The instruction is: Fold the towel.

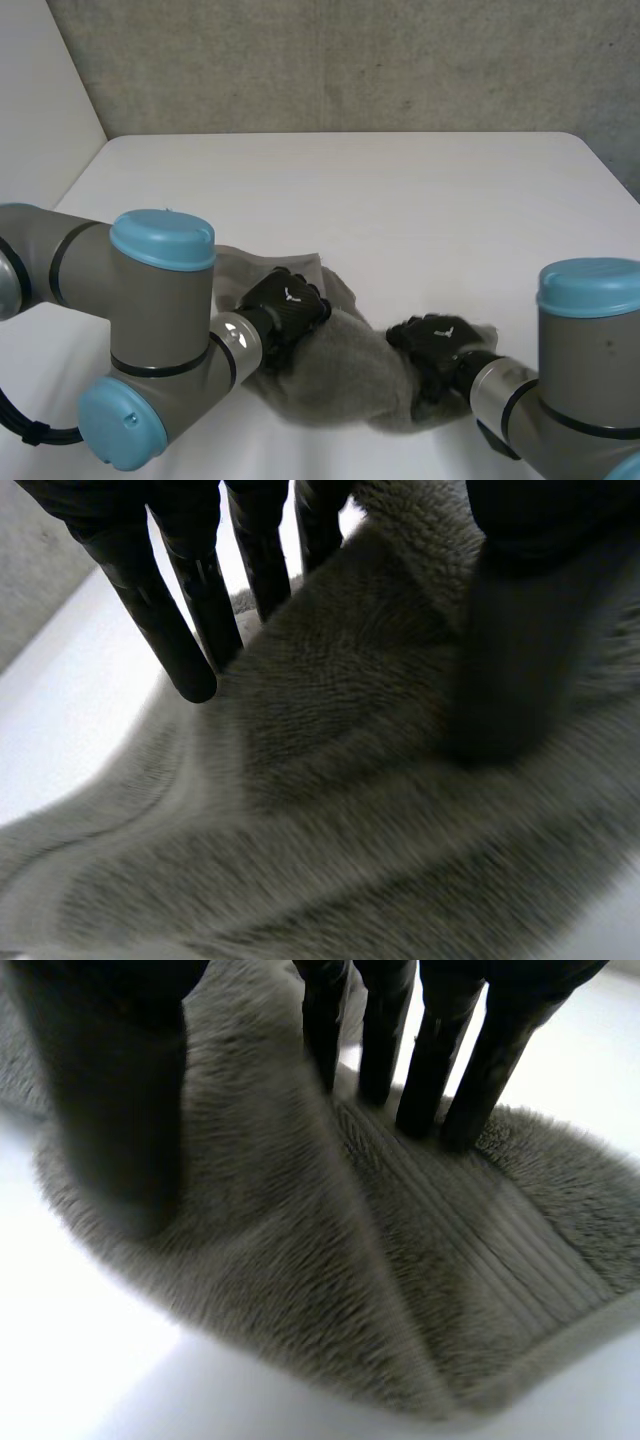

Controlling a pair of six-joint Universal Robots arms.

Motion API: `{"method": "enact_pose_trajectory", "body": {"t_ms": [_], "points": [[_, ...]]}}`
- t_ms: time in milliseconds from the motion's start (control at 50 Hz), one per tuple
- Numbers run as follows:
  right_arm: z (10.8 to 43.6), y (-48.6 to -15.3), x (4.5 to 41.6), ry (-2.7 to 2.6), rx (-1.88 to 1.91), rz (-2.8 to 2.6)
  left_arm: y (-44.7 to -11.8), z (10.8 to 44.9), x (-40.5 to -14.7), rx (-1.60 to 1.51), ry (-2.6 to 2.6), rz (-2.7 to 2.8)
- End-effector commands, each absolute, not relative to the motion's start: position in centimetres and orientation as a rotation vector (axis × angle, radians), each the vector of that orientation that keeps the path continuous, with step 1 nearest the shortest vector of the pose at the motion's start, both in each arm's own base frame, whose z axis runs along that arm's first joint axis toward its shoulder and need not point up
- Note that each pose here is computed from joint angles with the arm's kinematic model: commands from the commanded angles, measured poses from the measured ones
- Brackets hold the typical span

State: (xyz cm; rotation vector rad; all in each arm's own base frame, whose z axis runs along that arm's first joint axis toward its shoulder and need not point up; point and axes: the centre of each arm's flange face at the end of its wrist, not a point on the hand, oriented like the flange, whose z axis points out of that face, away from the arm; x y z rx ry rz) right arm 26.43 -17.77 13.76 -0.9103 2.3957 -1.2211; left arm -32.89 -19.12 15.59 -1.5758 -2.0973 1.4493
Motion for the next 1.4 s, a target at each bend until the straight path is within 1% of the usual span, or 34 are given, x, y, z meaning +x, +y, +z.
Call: {"method": "enact_pose_trajectory", "body": {"t_ms": [20, 40, 80, 100, 140, 160, 180, 200, 220, 240, 260, 280, 300, 340, 380, 420, 440, 460, 480, 520, 540, 560, 580, 600, 620, 640, 680, 780, 860, 960, 1060, 1180, 1280, 1400], "points": [[14.1, -19.0, 27.5, 2.352, -0.922, -1.257, -19.5, 16.6, -33.0, -1.558, -2.096, 1.483], [14.1, -19.0, 27.5, 2.352, -0.922, -1.257, -19.6, 16.6, -33.0, -1.558, -2.096, 1.483], [18.4, -21.0, 28.3, 2.234, -0.881, -1.453, -20.8, 19.0, -33.5, -1.512, -2.052, 1.604], [18.4, -21.1, 28.3, 2.233, -0.881, -1.454, -20.8, 19.0, -33.5, -1.512, -2.051, 1.605], [24.0, -22.7, 28.9, 2.065, -0.826, -1.686, -22.4, 23.3, -34.1, -1.401, -1.979, 1.819], [24.0, -22.7, 28.9, 2.064, -0.826, -1.687, -22.4, 23.3, -34.1, -1.401, -1.978, 1.82], [27.0, -23.6, 29.1, 1.95, -0.786, -1.823, -23.7, 26.2, -34.1, -1.286, -1.943, 1.988], [27.1, -23.6, 29.1, 1.949, -0.785, -1.824, -24.9, 28.4, -33.7, -1.151, -1.94, 2.125], [29.7, -24.6, 29.1, 1.833, -0.736, -1.96, -24.9, 28.4, -33.7, -1.149, -1.94, 2.126], [32.3, -25.2, 28.9, 1.69, -0.673, -2.108, -25.7, 30.3, -33.3, -0.963, -1.93, 2.251], [32.3, -25.2, 28.9, 1.688, -0.672, -2.11, -26.1, 31.6, -32.9, -0.781, -1.908, 2.333], [34.4, -25.2, 28.7, 1.554, -0.633, -2.231, -26.1, 31.6, -32.9, -0.779, -1.908, 2.334], [35.6, -25.0, 28.7, 1.439, -0.615, -2.302, -25.9, 32.9, -32.3, -0.623, -1.872, 2.382], [36.4, -24.8, 28.6, 1.365, -0.594, -2.353, -25.5, 33.8, -31.8, -0.513, -1.834, 2.389], [35.6, -24.0, 29.0, 1.37, -0.634, -2.318, -24.8, 33.7, -31.4, -0.46, -1.815, 2.364], [34.4, -23.5, 29.0, 1.418, -0.679, -2.272, -23.2, 31.1, -30.5, -0.464, -1.887, 2.26], [32.6, -23.0, 29.1, 1.497, -0.745, -2.2, -23.2, 31.0, -30.5, -0.464, -1.887, 2.259], [30.5, -22.3, 29.0, 1.579, -0.821, -2.118, -22.2, 28.9, -30.2, -0.508, -1.949, 2.201], [30.4, -22.3, 29.0, 1.58, -0.822, -2.117, -22.2, 28.9, -30.2, -0.509, -1.949, 2.201], [26.1, -20.4, 29.2, 1.726, -1.01, -1.962, -20.2, 24.6, -29.8, -0.628, -2.044, 2.076], [26.0, -20.4, 29.2, 1.727, -1.011, -1.961, -20.2, 24.6, -29.8, -0.629, -2.045, 2.075], [23.7, -19.5, 29.5, 1.789, -1.134, -1.883, -19.1, 22.6, -29.6, -0.689, -2.081, 2.012], [23.7, -19.5, 29.5, 1.79, -1.135, -1.882, -17.9, 20.7, -29.3, -0.757, -2.124, 1.937], [21.4, -18.4, 29.6, 1.844, -1.287, -1.8, -17.9, 20.7, -29.3, -0.757, -2.125, 1.936], [21.4, -18.4, 29.6, 1.844, -1.288, -1.799, -17.1, 19.3, -29.0, -0.809, -2.161, 1.881], [19.6, -17.9, 29.1, 1.919, -1.434, -1.707, -17.1, 19.3, -29.0, -0.809, -2.161, 1.88], [18.8, -17.6, 28.5, 1.984, -1.531, -1.631, -15.8, 17.5, -28.0, -0.907, -2.23, 1.799], [19.1, -18.4, 26.6, 2.143, -1.615, -1.49, -14.0, 17.3, -26.9, -1.072, -2.309, 1.701], [20.4, -19.0, 26.5, 2.146, -1.534, -1.539, -13.3, 19.4, -26.3, -1.1, -2.294, 1.719], [21.8, -19.9, 26.5, 2.127, -1.382, -1.649, -14.0, 23.9, -26.4, -0.997, -2.168, 1.899], [22.0, -20.6, 26.3, 2.122, -1.256, -1.706, -15.0, 25.2, -26.9, -0.958, -2.115, 1.974], [20.7, -20.2, 26.1, 2.141, -1.263, -1.668, -16.6, 24.2, -27.9, -1.0, -2.116, 1.967], [19.4, -20.3, 25.3, 2.185, -1.267, -1.62, -19.3, 21.7, -29.3, -1.244, -2.085, 1.889], [17.3, -18.6, 25.0, 2.201, -1.294, -1.492, -20.7, 20.1, -30.6, -1.447, -2.012, 1.847]]}}
